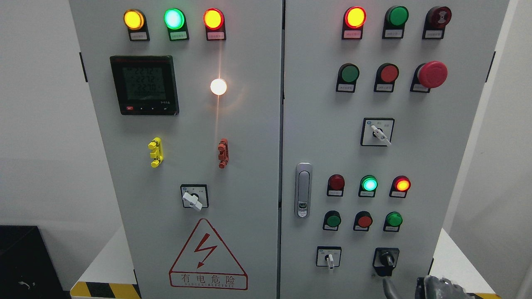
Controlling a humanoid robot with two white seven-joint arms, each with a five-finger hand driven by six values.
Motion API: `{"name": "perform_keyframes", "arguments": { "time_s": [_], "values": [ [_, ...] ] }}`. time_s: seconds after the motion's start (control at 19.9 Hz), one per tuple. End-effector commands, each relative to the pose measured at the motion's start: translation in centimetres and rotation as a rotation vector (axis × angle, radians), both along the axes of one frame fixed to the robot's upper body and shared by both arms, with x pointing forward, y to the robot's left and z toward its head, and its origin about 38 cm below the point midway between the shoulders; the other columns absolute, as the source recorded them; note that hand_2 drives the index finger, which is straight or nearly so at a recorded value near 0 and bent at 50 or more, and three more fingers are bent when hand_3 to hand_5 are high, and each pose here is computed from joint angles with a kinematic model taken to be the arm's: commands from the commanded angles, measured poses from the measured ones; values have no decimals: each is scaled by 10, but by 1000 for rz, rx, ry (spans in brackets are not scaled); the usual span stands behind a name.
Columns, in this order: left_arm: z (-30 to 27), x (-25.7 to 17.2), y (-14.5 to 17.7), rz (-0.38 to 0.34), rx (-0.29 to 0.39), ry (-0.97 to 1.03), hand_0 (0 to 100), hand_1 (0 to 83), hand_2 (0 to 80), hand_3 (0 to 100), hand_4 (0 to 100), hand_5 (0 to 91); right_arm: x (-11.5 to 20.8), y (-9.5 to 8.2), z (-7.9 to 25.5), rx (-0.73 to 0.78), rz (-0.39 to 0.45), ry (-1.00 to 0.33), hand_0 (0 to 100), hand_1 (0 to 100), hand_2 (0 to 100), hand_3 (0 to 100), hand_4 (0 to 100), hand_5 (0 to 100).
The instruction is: Flip black knob to close circuit
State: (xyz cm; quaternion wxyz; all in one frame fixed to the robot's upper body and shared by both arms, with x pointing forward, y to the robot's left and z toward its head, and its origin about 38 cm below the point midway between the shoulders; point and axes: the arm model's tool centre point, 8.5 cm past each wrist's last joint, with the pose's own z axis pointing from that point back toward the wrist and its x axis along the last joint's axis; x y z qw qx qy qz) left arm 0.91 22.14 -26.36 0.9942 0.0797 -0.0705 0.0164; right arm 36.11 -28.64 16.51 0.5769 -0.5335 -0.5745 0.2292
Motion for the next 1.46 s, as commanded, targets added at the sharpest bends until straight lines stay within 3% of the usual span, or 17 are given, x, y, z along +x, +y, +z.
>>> {"name": "perform_keyframes", "arguments": {
  "time_s": [0.0, 0.1, 0.2, 0.25, 0.35, 0.55, 0.65, 0.75, 0.85, 1.41],
  "values": [
    [0, 0, 0, -1, 0, -1, 120, 556, 0, 0, 0, 0, -27, 37, 5, 109, 123, -79, 0, 53, 690, 1000, 919, 872],
    [0, 0, 0, -1, 0, -1, 120, 556, 0, 0, 0, 0, -32, 42, -3, 225, 161, -94, 0, 58, 576, 857, 832, 820],
    [0, 0, 0, 1, 0, -1, 120, 556, 0, 0, 0, 0, -42, 50, -10, 373, 216, -95, 0, 63, 409, 604, 644, 663],
    [0, 0, 0, -1, 0, -1, 120, 556, 0, 0, 0, 0, -48, 54, -14, 449, 243, -94, 0, 63, 387, 573, 611, 636],
    [0, 0, 0, 1, 0, -1, 120, 556, 0, 0, 0, 0, -56, 57, -17, 582, 271, -111, 0, 65, 239, 415, 438, 484],
    [0, 0, 0, -1, 1, -1, 120, 556, 0, 0, 0, 0, -65, 62, -12, 875, 351, -162, 0, 31, 92, 222, 212, 223],
    [0, 0, 0, -1, 1, -1, 120, 556, 0, 0, 0, 0, -67, 63, -13, 952, 370, -170, 0, 17, 15, 135, 106, 94],
    [0, 0, 0, 1, 1, -1, 120, 556, 0, 0, 0, 0, -70, 65, -15, 988, 390, -181, 0, 0, 0, 80, 38, 13],
    [0, 0, 0, -1, 0, -1, 120, 556, 0, 0, 0, 0, -73, 67, -15, 1040, 420, -204, 0, 0, 0, 47, 0, 0],
    [0, 0, 0, 1, 1, -1, 120, 556, 0, 0, 0, 0, -81, 69, -19, 1095, 444, -218, 0, 0, 0, 0, 0, 0]
  ]
}}
